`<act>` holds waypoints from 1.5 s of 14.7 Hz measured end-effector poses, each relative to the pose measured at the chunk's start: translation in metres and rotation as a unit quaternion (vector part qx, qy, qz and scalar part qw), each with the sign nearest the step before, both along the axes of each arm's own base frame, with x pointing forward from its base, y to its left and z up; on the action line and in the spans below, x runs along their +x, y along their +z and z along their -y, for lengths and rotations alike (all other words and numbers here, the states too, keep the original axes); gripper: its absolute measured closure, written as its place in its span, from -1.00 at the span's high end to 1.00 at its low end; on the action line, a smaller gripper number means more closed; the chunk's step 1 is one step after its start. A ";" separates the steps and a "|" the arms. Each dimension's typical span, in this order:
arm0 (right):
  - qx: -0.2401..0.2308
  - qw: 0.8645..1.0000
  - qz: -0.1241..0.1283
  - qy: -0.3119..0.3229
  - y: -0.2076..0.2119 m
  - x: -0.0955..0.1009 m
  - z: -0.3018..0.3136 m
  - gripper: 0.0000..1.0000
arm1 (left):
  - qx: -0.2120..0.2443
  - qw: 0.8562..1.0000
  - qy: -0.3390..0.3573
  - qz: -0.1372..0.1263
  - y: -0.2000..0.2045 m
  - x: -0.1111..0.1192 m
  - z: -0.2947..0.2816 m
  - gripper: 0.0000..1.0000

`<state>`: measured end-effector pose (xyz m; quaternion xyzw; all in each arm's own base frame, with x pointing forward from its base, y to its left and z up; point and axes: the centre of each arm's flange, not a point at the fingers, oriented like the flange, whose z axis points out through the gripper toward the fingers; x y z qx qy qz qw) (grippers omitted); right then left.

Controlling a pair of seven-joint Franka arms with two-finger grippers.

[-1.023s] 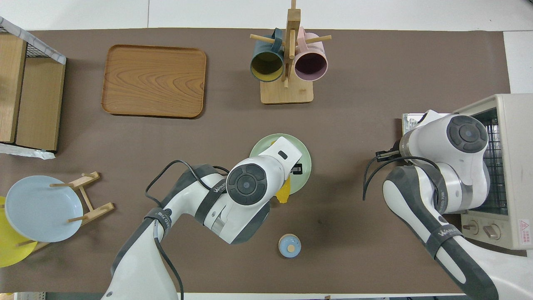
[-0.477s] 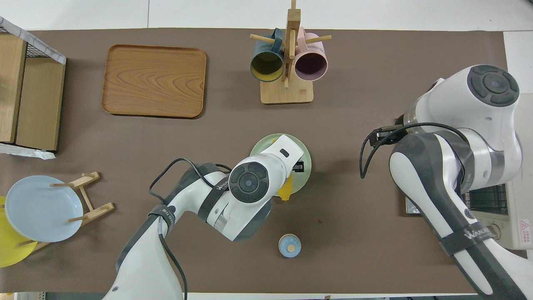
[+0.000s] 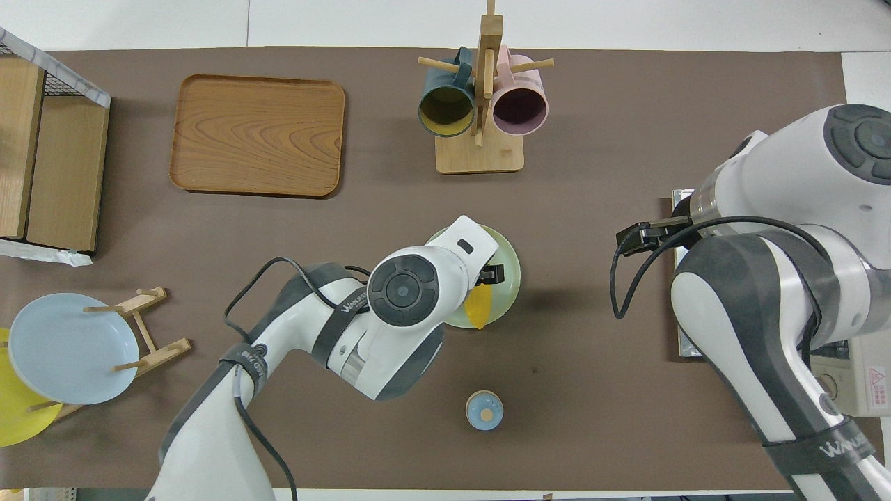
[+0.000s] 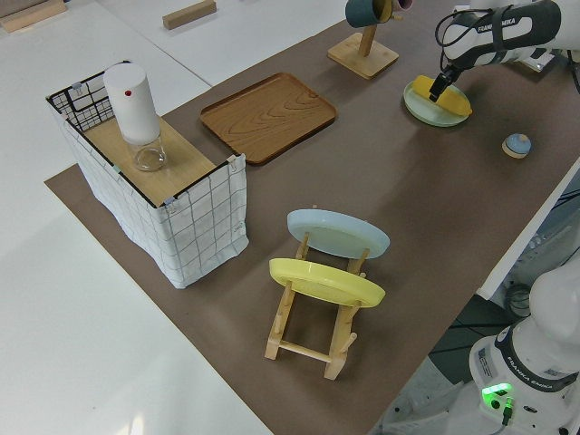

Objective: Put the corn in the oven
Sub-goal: 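Withdraw the left gripper while the right gripper reaches the plate rim, then grasp the green plate rim with the right gripper and lift it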

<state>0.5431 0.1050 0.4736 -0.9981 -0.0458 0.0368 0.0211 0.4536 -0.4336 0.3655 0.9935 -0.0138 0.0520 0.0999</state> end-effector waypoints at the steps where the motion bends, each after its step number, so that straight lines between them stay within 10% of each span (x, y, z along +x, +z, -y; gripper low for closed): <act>1: 0.002 1.000 0.007 0.001 0.001 0.000 -0.012 1.00 | 0.003 1.000 0.004 -0.004 0.016 0.008 -0.015 1.00; 9: 0.014 0.998 0.030 -0.055 -0.012 -0.018 -0.222 1.00 | 0.040 0.998 0.035 -0.021 0.109 0.075 -0.198 1.00; 15: -0.022 0.996 0.074 -0.038 -0.107 -0.029 -0.355 0.99 | 0.051 0.996 0.048 -0.047 0.205 0.095 -0.344 1.00; 19: -0.017 0.997 0.078 -0.018 -0.157 -0.028 -0.358 0.30 | 0.080 0.993 0.048 -0.072 0.242 0.083 -0.359 1.00; 22: -0.021 0.997 0.075 0.004 -0.163 -0.035 -0.354 0.21 | 0.086 0.991 0.046 -0.096 0.247 0.075 -0.361 1.00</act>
